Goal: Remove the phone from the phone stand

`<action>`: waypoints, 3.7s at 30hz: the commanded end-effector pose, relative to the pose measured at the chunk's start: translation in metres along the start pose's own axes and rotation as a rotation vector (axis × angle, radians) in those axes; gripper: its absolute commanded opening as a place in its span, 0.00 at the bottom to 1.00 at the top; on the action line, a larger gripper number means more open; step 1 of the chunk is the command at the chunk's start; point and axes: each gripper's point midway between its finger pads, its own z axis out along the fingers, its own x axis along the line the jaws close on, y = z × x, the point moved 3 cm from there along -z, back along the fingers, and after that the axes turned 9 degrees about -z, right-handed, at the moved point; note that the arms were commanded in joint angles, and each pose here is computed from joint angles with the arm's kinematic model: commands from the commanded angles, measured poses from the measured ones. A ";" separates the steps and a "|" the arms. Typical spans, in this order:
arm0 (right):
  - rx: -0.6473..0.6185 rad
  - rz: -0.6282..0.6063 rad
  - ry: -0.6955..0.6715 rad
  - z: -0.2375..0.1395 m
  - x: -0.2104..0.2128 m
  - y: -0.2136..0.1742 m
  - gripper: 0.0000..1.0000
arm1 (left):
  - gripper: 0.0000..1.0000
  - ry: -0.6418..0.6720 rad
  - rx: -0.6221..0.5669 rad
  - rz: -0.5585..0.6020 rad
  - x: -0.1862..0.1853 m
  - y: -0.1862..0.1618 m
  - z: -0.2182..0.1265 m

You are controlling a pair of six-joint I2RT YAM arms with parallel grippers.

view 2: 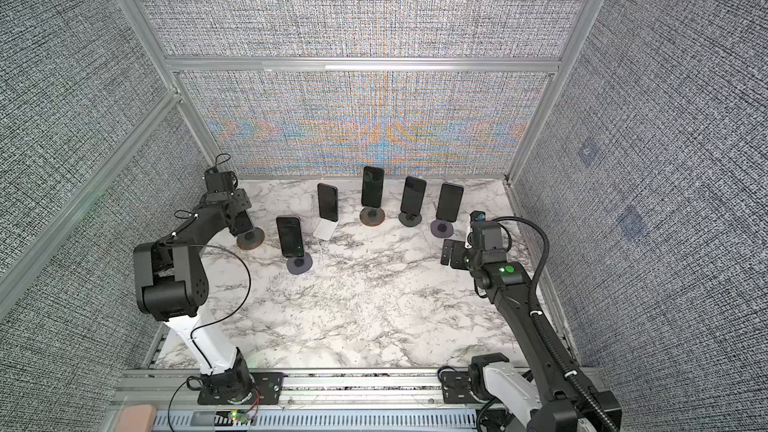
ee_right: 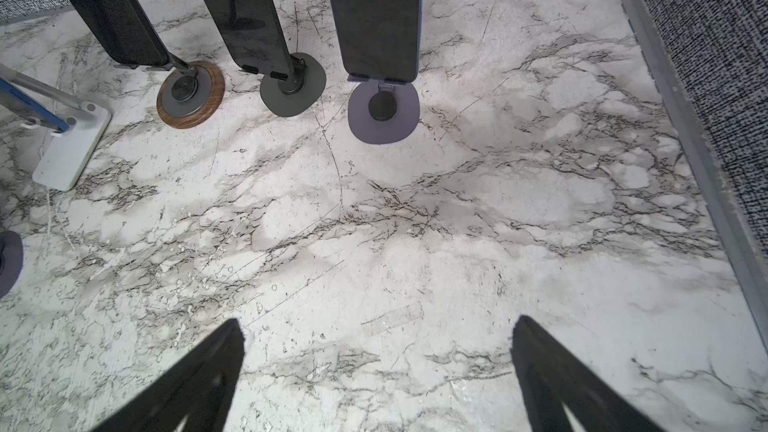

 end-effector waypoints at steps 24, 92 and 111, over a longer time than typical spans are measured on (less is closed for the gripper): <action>-0.028 -0.051 0.131 -0.008 0.021 0.013 0.98 | 0.60 -0.289 -0.050 0.002 -0.019 0.045 -0.132; -0.253 -0.156 0.860 -0.036 0.329 0.087 0.00 | 0.83 -1.078 0.244 0.071 -0.184 -0.079 -0.315; 0.039 -0.076 0.844 -0.005 0.256 0.022 0.00 | 0.99 -0.840 0.058 0.196 -0.123 -0.071 -0.313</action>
